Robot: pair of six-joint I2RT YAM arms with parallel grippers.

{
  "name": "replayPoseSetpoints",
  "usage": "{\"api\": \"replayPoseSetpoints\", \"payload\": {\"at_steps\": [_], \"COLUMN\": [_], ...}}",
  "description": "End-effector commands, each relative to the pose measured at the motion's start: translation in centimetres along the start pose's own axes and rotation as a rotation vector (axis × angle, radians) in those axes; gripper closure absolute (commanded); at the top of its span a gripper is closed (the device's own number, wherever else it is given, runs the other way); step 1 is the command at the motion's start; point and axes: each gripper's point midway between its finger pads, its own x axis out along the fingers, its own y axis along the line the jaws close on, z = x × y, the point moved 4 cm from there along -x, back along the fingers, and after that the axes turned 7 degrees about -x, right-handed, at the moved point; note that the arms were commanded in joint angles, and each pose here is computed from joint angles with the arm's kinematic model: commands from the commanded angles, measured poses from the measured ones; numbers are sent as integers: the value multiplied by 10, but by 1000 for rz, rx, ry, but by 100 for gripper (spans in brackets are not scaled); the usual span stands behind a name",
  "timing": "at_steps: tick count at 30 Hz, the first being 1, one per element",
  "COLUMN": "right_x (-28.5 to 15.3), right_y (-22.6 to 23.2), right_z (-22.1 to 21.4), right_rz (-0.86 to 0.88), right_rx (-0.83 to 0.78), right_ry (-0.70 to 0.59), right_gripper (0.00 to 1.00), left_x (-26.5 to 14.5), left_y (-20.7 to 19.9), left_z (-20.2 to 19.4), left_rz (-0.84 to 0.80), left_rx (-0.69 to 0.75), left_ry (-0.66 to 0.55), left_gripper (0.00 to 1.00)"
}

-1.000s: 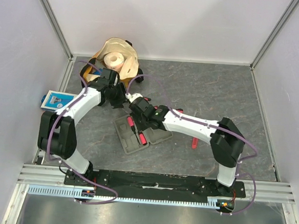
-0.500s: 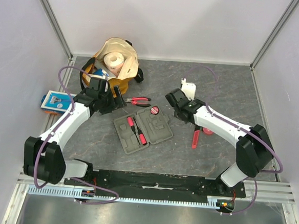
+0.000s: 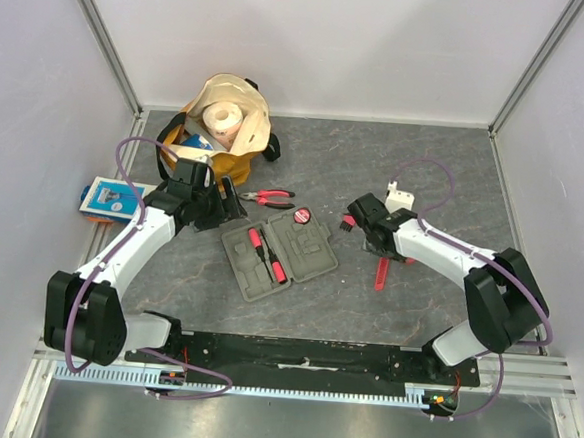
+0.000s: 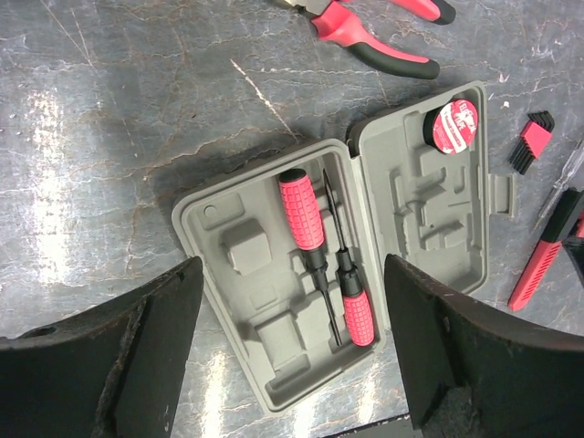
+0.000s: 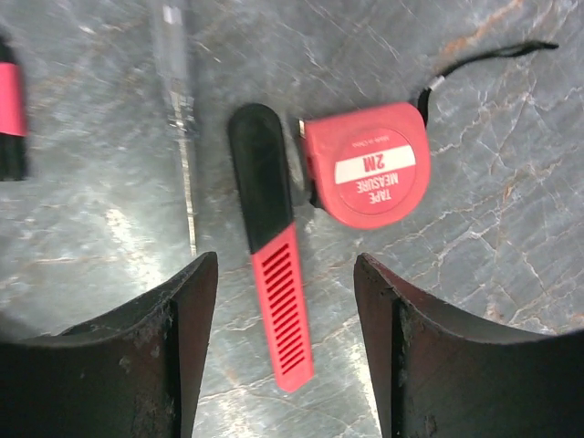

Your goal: Pack the tool kit

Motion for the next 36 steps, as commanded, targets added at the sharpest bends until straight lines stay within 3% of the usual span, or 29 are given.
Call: {"api": "replayPoseSetpoints", "payload": {"at_steps": [1,9,14,21,30,36], "right_x": [9,18,26,28,27,-19], "right_y": [-9,5,8,7,8,17], "right_z": [-11,-22,-36,-52,-46,19], "right_rz": [4,156,183,212,231,362], "right_rx": [16,-33,-45,-52,-58,-28], "right_ry": [51,103,165,218,198,26], "right_gripper": [32,37,44,47,88,95], "left_x": [-10,-17,-25,-37,-45,-60], "left_y": [-18,-25,-25,-34,-53,-76], "left_z": [17,22,26,35,38,37], "left_rz": [-78,-117,-126,-153,-256,-399], "left_rx": [47,59,64,73,86,134], "left_ry": [-59,-89,-145,-184,-176,-142], "left_gripper": [15,14,3,1,4,6]}}
